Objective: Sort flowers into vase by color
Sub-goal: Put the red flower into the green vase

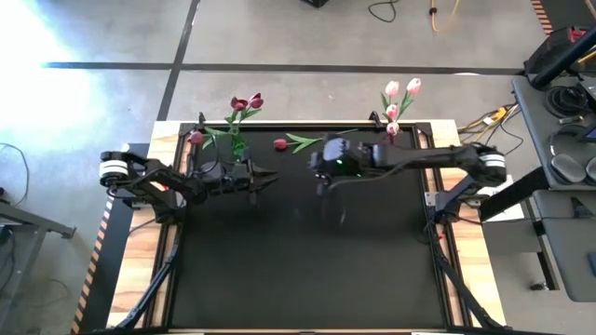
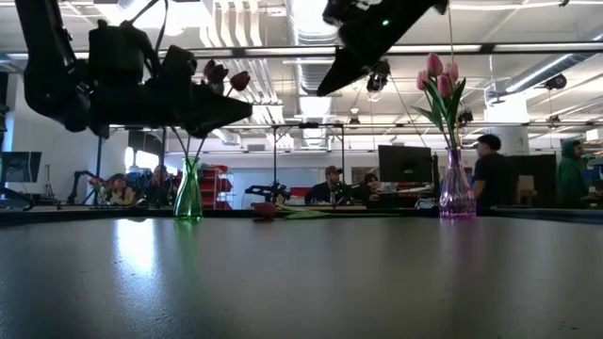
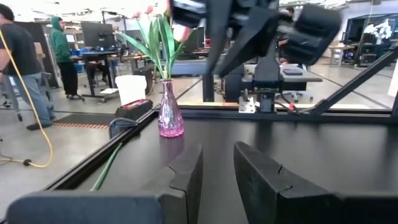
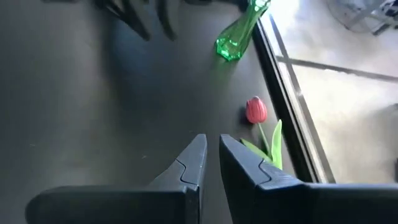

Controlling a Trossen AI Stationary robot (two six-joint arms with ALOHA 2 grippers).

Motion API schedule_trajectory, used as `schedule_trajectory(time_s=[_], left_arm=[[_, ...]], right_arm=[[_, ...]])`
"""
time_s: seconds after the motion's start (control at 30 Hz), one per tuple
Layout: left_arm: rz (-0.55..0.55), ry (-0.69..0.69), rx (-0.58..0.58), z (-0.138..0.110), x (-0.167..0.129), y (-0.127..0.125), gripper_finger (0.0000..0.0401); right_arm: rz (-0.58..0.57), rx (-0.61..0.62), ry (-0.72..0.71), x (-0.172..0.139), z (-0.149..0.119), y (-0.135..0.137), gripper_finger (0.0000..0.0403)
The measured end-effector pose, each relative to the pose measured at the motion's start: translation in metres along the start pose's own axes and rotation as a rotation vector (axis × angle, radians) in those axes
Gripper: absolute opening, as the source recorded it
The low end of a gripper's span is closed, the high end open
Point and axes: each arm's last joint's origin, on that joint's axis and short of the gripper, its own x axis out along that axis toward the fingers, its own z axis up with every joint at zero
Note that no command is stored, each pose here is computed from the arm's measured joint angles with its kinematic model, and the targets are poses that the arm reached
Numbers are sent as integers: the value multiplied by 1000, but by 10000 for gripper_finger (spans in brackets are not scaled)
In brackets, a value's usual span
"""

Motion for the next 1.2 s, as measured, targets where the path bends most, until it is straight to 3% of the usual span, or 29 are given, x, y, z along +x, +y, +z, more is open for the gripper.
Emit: schedule_trajectory(time_s=[0.43,1.03,1.2], left_arm=[[0,-34,-24,-9,-28,-2,75],[-27,-15,-35,-11,-29,-3,75],[-28,-5,-36,-12,-30,-3,75]], right_arm=[[64,-96,86,74,27,-57,38],[121,-31,317,181,5,-104,29],[127,-10,376,203,-10,-113,54]])
